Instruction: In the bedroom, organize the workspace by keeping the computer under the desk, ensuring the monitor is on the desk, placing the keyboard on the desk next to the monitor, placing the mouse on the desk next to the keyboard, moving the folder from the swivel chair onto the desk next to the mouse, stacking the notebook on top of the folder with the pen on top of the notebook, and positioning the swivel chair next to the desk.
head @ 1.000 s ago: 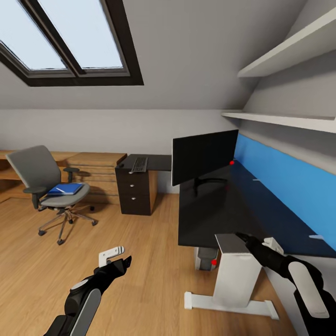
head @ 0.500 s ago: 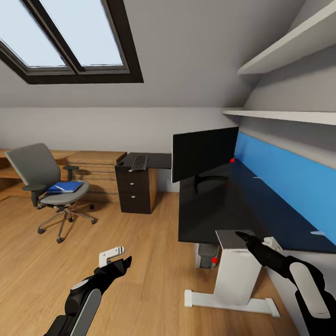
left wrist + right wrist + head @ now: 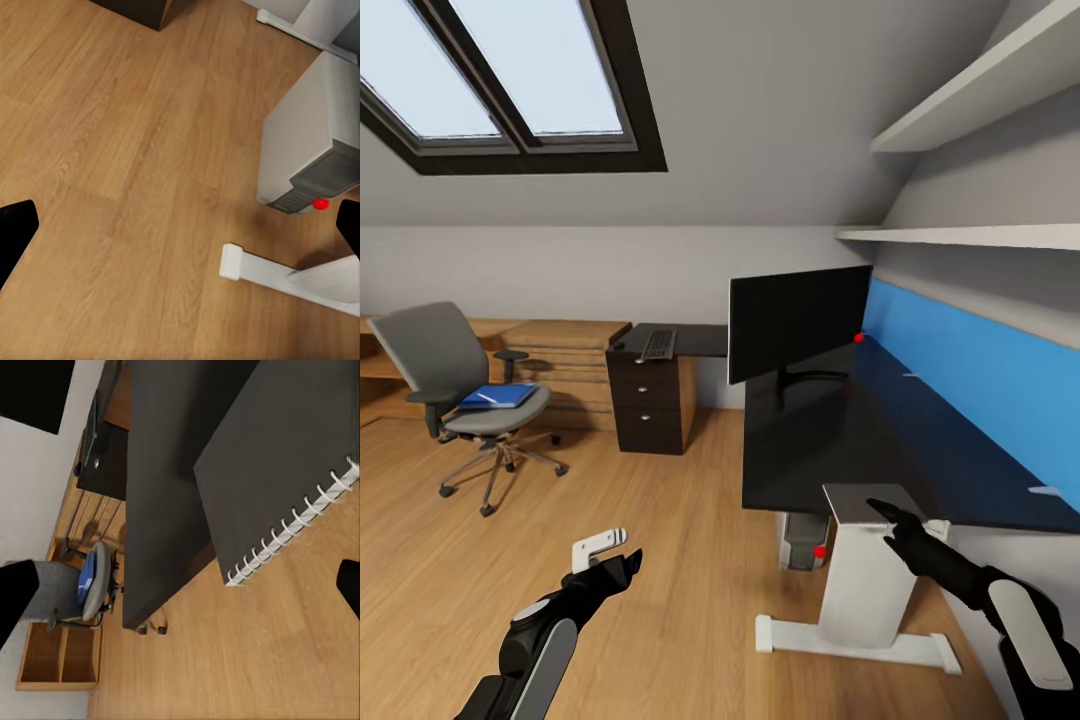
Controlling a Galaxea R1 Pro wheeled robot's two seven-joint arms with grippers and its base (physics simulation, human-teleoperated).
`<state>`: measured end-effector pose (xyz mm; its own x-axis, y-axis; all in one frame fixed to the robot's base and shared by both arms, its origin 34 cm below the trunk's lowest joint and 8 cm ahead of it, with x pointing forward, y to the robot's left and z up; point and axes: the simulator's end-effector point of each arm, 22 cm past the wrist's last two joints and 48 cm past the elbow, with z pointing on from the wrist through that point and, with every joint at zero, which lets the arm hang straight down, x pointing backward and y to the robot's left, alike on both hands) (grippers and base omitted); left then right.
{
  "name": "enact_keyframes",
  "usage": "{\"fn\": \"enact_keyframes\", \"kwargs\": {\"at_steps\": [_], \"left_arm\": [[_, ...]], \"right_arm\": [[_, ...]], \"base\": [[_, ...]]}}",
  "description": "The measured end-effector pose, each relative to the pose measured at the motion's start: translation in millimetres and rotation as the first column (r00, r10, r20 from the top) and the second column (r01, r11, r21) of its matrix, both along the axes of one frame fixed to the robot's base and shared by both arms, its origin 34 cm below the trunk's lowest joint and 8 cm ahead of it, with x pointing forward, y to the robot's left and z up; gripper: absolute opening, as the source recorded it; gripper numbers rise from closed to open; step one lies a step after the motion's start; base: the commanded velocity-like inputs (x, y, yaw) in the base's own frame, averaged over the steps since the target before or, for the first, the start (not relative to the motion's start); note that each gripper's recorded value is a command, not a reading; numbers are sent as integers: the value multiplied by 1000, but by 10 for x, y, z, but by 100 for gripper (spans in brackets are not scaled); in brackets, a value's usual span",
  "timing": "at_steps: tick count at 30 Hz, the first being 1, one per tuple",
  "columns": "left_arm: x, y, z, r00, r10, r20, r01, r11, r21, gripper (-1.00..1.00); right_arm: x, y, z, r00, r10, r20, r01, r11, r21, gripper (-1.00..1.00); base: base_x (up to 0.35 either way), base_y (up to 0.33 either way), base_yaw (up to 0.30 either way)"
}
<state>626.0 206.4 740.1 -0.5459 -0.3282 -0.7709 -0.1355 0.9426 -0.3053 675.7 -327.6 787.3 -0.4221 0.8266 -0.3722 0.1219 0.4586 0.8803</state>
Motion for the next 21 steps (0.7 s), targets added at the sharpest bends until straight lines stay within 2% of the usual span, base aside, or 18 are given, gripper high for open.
{"fn": "enact_keyframes", "kwargs": {"at_steps": [2, 5, 7, 8, 14, 21], "left_arm": [[-4, 0, -38, 1000, 0, 0, 0, 1000, 0, 100], [-12, 0, -97, 1000, 0, 0, 0, 1000, 0, 100], [-17, -2, -136, 1000, -1, 0, 1, 1000, 0, 100], [-17, -4, -136, 1000, -1, 0, 1, 1000, 0, 100], [-17, -9, -135, 1000, -3, 0, 3, 1000, 0, 100], [-16, -12, -134, 1000, -4, 1, 4, 1000, -1, 100]], "right_arm": [[-11, -46, 32, 998, -2, 55, -1, 998, 62, 100], [-36, -61, 28, 994, -1, 109, -13, 992, 125, 100], [-47, -69, 26, 991, -2, 133, -17, 989, 145, 100], [-57, -77, 92, 986, -2, 169, -27, 985, 172, 100], [-107, -57, 180, 969, 2, 245, -63, 969, 241, 100], [-135, -140, 184, 964, -25, 266, -51, 960, 276, 100]], "base": [[0, 0, 0], [0, 0, 0], [0, 0, 0], [0, 0, 0], [0, 0, 0], [0, 0, 0]]}}
